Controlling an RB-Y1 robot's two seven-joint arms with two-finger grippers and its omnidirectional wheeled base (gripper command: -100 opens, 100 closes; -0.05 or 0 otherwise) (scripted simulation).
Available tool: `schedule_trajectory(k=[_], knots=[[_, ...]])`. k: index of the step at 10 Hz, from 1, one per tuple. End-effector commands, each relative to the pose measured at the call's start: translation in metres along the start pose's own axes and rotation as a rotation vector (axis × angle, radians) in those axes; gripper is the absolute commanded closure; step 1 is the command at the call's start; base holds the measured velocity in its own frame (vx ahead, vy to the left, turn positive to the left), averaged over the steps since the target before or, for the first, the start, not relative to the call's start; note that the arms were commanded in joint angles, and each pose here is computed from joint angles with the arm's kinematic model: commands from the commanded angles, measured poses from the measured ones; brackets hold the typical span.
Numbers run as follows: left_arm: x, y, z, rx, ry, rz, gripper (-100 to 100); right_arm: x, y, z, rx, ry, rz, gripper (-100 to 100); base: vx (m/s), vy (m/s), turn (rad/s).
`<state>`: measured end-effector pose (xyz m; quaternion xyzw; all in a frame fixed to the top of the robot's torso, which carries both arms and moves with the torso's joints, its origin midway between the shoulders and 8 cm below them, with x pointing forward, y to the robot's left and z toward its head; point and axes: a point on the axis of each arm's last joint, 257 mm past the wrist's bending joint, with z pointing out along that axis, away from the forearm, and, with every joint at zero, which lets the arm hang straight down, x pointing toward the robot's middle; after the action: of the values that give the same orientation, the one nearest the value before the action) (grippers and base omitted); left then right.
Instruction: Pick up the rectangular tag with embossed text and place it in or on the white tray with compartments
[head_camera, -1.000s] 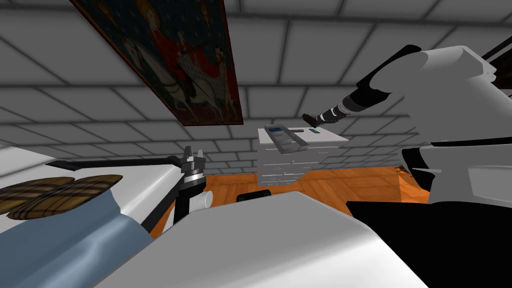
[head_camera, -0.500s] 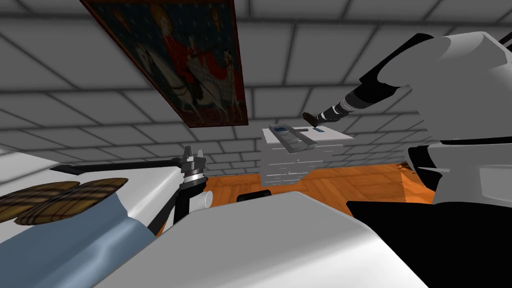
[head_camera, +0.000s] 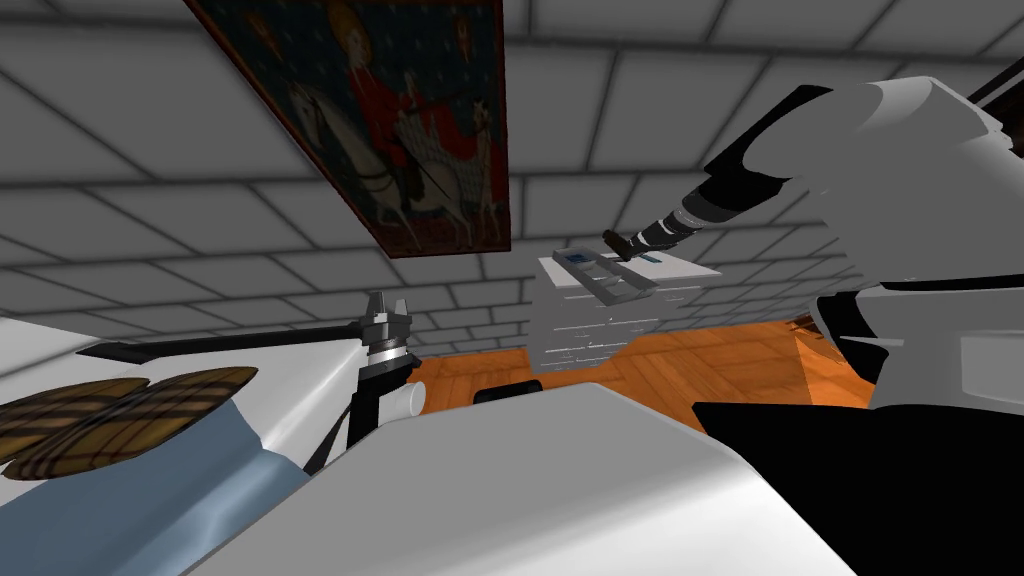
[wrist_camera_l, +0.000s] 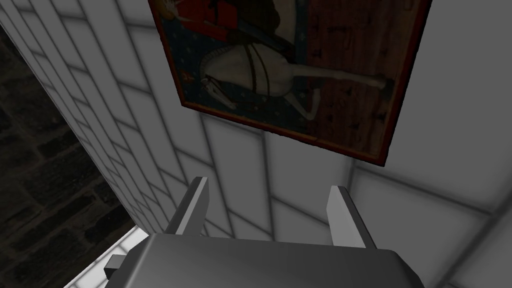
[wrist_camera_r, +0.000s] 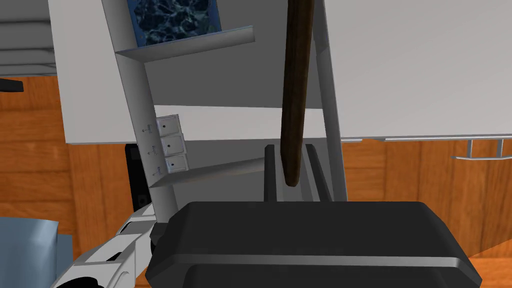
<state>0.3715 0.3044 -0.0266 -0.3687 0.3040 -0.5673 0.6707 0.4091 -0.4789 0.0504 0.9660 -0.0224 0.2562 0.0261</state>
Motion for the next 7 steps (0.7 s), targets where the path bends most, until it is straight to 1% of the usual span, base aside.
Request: schedule_trajectory(k=[1,2,3,7], knots=[[0.0000,0.0000,0.0000,0.000,0.000,0.000,0,-0.0094,-0.0050,0.0023,0.001,-0.035,-0.024,100,0.039,0.193,-0.056],[0.0000,0.0000,0.0000,0.000,0.000,0.000,0,-0.0047,-0.0031,0.0010,0.002,-0.019,-0.013,100,0.014,0.085,-0.020],[0.0000,0.0000,0.0000,0.000,0.000,0.000,0,-0.0059,-0.0036,0.0014,0.002,-0.024,-0.015,-100,0.002,0.018,0.003],[-0.0001,0.0000,0.0000,0.000,0.000,0.000,0,-0.0058,-0.0037,0.0013,0.003,-0.024,-0.015,-100,0.000,0.002,0.000]])
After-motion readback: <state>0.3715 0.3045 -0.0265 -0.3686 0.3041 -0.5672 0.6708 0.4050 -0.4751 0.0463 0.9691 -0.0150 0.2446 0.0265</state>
